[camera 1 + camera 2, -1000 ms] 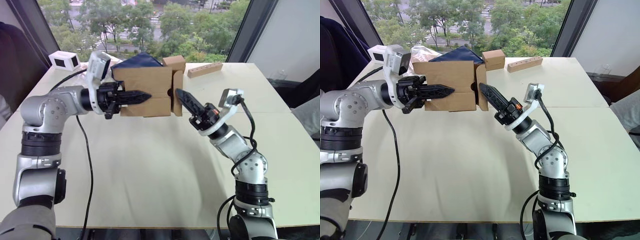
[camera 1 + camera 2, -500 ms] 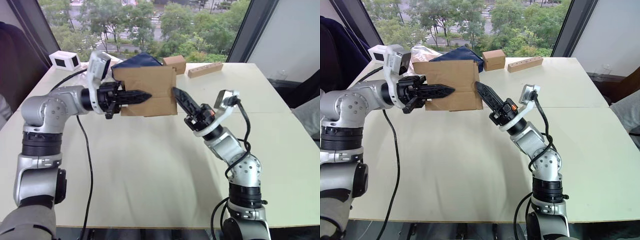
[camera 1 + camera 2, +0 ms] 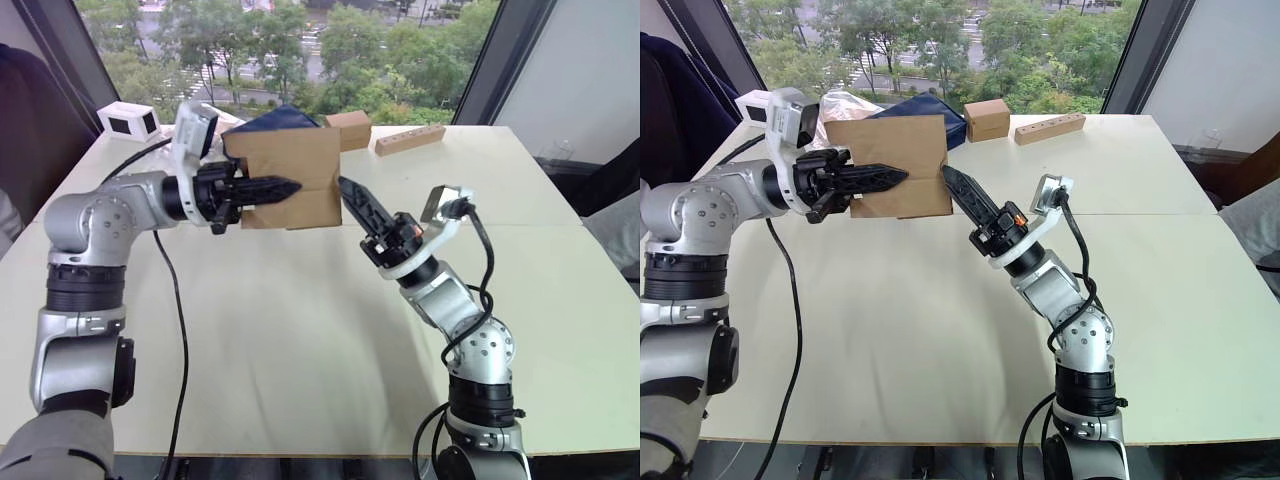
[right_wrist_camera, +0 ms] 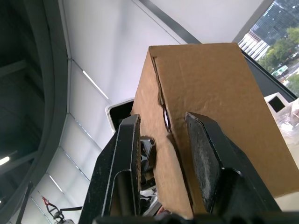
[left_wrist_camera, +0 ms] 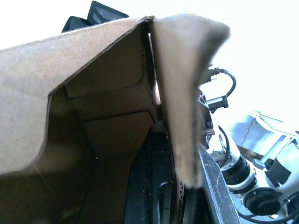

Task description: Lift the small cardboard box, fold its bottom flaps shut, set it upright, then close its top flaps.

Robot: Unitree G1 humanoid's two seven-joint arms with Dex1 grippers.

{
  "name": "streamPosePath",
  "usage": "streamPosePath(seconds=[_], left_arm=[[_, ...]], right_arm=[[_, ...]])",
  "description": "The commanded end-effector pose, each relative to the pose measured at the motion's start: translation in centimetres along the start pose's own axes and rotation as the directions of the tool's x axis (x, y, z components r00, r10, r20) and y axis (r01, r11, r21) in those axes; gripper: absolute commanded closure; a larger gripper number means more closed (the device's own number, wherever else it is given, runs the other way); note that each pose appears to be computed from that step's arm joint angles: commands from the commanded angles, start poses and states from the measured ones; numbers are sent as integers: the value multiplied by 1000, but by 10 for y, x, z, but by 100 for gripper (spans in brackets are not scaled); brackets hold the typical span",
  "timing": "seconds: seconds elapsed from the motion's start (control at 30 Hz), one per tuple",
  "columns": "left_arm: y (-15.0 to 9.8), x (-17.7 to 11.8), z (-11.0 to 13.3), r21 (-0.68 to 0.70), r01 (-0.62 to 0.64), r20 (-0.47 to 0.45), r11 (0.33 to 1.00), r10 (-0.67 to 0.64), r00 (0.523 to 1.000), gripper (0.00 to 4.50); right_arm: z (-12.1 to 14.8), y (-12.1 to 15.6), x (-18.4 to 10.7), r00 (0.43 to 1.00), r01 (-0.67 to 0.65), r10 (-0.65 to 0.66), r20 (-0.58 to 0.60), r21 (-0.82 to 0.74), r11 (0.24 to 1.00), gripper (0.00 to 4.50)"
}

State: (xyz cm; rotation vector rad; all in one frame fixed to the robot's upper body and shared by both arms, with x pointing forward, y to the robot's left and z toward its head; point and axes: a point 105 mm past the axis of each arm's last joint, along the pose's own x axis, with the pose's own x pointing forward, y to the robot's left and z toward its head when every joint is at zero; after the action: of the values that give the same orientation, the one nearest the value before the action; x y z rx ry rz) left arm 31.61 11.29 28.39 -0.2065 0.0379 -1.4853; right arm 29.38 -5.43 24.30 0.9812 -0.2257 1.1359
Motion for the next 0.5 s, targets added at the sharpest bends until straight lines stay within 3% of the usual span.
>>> streamPosePath(seconds=[0.03, 0.1, 0.27, 0.5], left_arm=[[-5, -2, 16, 64, 3, 28, 998, -5, 1000, 450], [-5, -3, 16, 65, 1, 29, 998, -3, 1000, 450], [-5, -3, 16, 63, 1, 28, 998, -2, 1000, 450], [-5, -2, 15, 63, 8, 27, 998, -10, 1000, 450]], right_arm=[[10, 21, -1, 997, -73, 73, 5, -19, 997, 296], [13, 23, -4, 997, -79, 79, 6, -15, 997, 296], [24, 23, -14, 997, -63, 63, 36, -10, 998, 441], [25, 15, -14, 999, -12, 14, 34, -43, 999, 441]])
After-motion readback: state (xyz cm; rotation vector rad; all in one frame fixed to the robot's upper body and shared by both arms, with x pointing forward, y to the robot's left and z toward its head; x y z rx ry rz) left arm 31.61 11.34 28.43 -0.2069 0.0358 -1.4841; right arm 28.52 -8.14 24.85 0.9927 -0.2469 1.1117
